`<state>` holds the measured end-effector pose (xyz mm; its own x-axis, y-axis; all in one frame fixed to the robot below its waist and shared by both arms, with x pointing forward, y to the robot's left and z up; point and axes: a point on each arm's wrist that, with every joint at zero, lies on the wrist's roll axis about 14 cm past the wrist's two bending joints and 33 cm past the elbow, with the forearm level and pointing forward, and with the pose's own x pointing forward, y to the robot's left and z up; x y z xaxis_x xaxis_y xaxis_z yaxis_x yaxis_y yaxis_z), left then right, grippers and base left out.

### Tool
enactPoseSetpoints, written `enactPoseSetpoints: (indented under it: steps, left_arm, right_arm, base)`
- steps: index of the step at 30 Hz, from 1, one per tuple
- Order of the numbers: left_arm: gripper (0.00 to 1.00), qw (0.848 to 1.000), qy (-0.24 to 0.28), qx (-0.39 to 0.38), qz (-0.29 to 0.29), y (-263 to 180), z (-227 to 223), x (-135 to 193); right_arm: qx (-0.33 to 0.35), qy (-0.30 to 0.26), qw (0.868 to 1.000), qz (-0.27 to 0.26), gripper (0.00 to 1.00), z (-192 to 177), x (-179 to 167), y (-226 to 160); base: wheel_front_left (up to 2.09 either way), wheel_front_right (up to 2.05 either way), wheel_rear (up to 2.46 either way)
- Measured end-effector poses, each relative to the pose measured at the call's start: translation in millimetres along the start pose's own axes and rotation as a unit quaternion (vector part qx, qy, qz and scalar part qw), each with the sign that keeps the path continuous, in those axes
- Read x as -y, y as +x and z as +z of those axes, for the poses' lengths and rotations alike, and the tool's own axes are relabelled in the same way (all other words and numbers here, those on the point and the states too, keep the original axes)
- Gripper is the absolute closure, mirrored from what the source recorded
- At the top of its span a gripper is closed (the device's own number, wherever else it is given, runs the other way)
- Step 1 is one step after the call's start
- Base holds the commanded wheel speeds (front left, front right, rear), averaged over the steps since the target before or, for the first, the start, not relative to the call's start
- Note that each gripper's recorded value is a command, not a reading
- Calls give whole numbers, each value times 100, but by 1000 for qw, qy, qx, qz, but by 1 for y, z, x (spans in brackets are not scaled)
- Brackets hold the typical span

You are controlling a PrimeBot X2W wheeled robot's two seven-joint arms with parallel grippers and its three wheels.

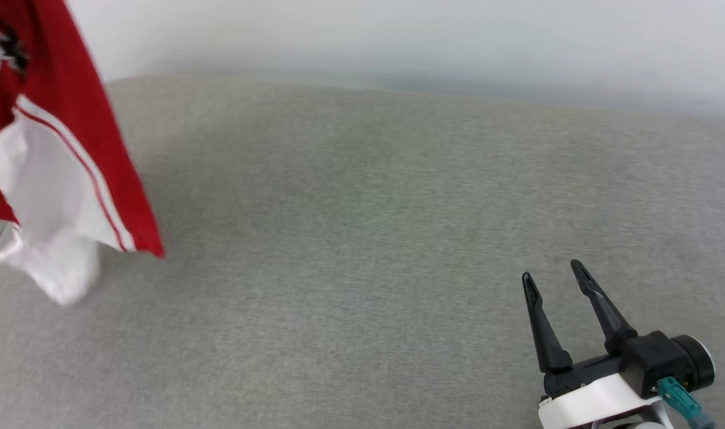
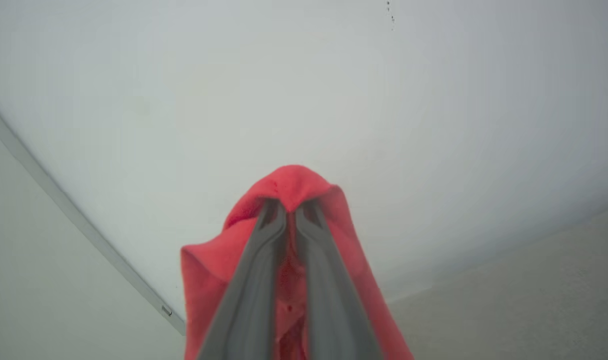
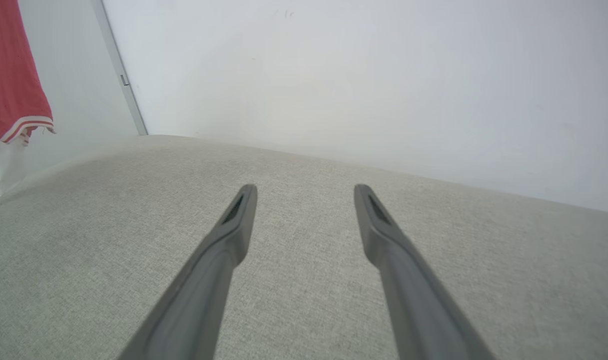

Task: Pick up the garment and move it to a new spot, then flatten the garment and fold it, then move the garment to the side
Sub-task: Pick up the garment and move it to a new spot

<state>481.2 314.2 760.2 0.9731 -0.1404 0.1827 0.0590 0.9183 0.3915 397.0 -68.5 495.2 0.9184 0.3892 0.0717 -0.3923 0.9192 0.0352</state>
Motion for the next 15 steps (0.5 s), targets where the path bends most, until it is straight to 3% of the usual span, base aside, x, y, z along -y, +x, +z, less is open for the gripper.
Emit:
enactPoseSetpoints:
  steps: [6,15]
  left_arm:
    - [100,995,-4,65,-73,33,40,65]
    - [100,974,1,119,-191,68,68,180]
  right_arm:
    - [17,-1,999,-44,0,15,23,-19]
    - [27,-7,993,-115,0,26,61,-49]
  base:
    - [0,0,0]
    - [0,0,0]
